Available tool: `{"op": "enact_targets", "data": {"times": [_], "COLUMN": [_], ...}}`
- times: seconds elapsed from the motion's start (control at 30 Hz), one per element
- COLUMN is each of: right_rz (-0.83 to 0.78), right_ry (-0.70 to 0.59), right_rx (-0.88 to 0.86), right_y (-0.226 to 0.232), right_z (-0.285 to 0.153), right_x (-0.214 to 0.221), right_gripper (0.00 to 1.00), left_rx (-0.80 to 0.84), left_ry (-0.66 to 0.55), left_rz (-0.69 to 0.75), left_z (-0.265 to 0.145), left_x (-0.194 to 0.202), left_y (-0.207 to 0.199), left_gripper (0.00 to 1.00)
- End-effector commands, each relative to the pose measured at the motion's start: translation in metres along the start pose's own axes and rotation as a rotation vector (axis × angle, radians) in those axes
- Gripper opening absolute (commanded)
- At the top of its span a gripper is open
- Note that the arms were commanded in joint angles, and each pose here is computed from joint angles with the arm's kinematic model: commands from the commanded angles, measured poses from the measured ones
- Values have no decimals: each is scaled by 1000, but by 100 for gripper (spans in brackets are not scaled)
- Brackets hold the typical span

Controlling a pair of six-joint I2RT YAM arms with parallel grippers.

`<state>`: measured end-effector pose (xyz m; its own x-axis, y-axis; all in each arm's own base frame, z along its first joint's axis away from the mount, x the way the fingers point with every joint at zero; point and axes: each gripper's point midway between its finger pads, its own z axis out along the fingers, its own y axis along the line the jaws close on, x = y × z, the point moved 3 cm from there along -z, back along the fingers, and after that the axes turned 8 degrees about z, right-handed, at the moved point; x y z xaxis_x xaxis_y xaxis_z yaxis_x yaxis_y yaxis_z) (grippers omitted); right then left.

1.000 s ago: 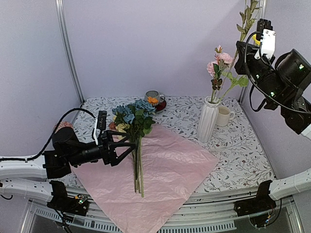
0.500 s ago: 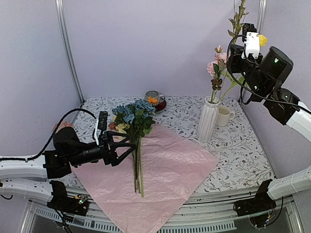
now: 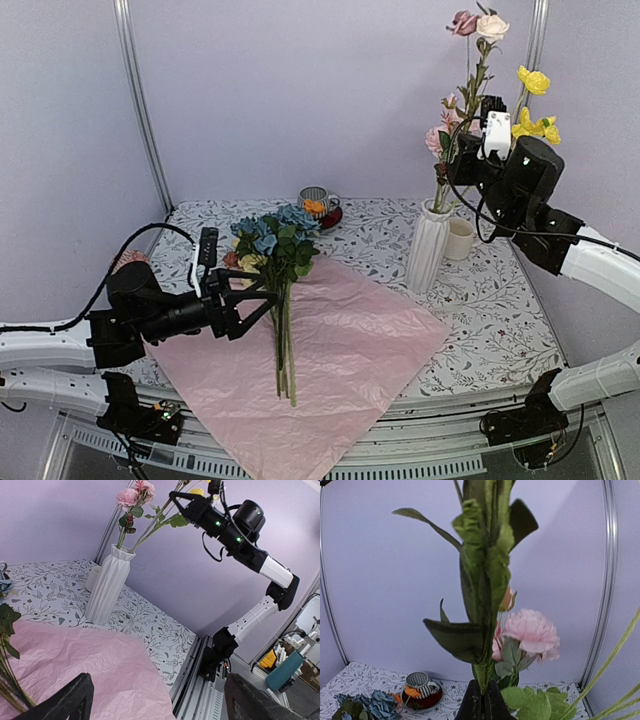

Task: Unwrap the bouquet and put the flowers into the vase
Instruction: Place the fake flower in the vase.

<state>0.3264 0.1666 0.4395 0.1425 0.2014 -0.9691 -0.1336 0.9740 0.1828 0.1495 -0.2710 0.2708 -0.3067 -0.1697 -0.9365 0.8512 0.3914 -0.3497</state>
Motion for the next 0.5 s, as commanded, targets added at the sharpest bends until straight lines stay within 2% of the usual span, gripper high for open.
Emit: {"op": "enact_targets", "data": {"times": [0.0,0.03,0.07,0.17,0.2,0.27,0.47], "right_rz": [124,141,149,166,193,224,318], "right_ry": [31,48,67,121,138,174,296], "right_rx": [26,32,35,116,146,172,138], "right_y": [-12,-14,-15,-27,-31,-36,-34], "right_z": [-2,-2,-2,-3,-5,-10,-26], "right_x": [31,40,51,75,81,92,102], "right_gripper": [4,8,20,62,69,74,78], "left_rx": [-8,-12,-11,-11,-12,-11,-15], "left_ry": [-9,-6,-4,-1,2,4,11], "left_rz": [26,28,30,34,33,28,6], "left_z": [-3,-3,-3,-3,-3,-3,-7], "left_x": [-2,-2,-2,-2,-1,0,7], "left_y": [-2,-1,-1,-1,-1,-1,2], "left_gripper": [93,93,93,93,93,93,93]}}
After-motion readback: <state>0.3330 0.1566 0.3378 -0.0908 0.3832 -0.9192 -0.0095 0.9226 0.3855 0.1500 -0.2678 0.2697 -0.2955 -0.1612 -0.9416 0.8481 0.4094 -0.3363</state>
